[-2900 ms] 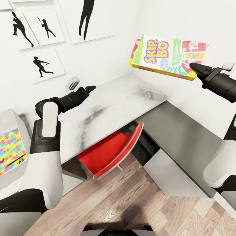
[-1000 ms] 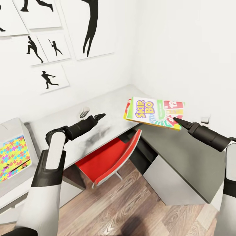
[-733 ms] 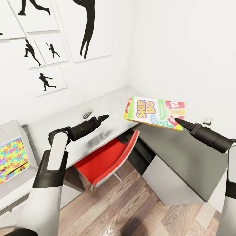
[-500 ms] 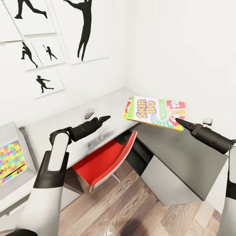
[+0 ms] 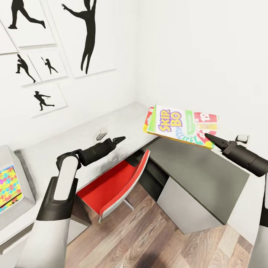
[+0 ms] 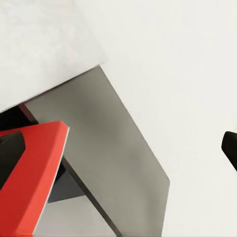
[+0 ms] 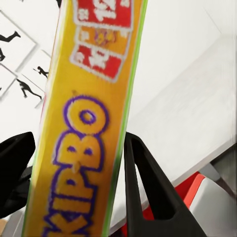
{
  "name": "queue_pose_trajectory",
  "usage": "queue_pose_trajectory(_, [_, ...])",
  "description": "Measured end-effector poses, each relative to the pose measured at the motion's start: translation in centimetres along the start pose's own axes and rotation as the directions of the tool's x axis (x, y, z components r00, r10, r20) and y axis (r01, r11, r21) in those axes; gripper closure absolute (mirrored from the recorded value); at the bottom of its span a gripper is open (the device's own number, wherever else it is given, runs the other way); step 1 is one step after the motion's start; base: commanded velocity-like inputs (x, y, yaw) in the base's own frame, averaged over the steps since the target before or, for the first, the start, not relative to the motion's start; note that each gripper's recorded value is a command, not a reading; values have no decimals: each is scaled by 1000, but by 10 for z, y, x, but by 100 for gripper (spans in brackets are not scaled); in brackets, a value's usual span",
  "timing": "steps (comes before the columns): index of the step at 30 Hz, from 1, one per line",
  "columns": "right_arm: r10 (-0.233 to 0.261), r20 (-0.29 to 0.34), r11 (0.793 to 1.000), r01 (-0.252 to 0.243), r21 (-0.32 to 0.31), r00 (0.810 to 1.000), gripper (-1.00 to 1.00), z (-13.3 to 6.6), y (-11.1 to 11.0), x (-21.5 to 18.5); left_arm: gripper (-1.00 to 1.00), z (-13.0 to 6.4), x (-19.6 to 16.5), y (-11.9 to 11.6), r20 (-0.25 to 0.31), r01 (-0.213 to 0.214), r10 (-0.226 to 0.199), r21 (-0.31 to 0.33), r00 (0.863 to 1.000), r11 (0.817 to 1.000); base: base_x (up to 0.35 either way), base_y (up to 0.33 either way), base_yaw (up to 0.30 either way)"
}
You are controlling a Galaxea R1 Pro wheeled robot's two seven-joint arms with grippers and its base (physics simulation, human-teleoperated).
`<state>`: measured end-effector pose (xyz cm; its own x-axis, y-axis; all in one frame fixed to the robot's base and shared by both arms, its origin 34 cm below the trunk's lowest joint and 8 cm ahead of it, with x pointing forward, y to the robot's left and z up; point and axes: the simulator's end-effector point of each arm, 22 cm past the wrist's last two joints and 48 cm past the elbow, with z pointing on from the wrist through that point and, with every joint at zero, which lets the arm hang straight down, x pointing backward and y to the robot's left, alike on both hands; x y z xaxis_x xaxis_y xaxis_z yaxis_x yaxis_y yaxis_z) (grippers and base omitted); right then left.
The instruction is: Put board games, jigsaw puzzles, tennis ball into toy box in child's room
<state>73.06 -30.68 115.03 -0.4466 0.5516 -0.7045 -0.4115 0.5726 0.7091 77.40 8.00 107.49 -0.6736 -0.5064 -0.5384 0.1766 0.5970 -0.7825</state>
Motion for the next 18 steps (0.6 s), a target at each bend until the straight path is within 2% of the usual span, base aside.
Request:
queue_pose_trajectory(11, [-3, 30, 1000, 4, -16, 1000, 100, -9, 8, -11, -100, -13, 11, 2, 0, 7, -7, -6, 1000, 1000, 0, 0, -114])
queue_pose_trajectory(16, [4, 21, 1000, -3, -14, 1000, 100, -13, 9, -4, -100, -17, 14, 3, -1, 7, -7, -10, 1000, 1000, 0, 0, -114])
queue_pose_trajectory(18, [23, 6, 1000, -23, -8, 1000, 100, -17, 6, 8, -100, -20, 18, 7, -3, 13, -13, -17, 1000, 1000, 0, 0, -114])
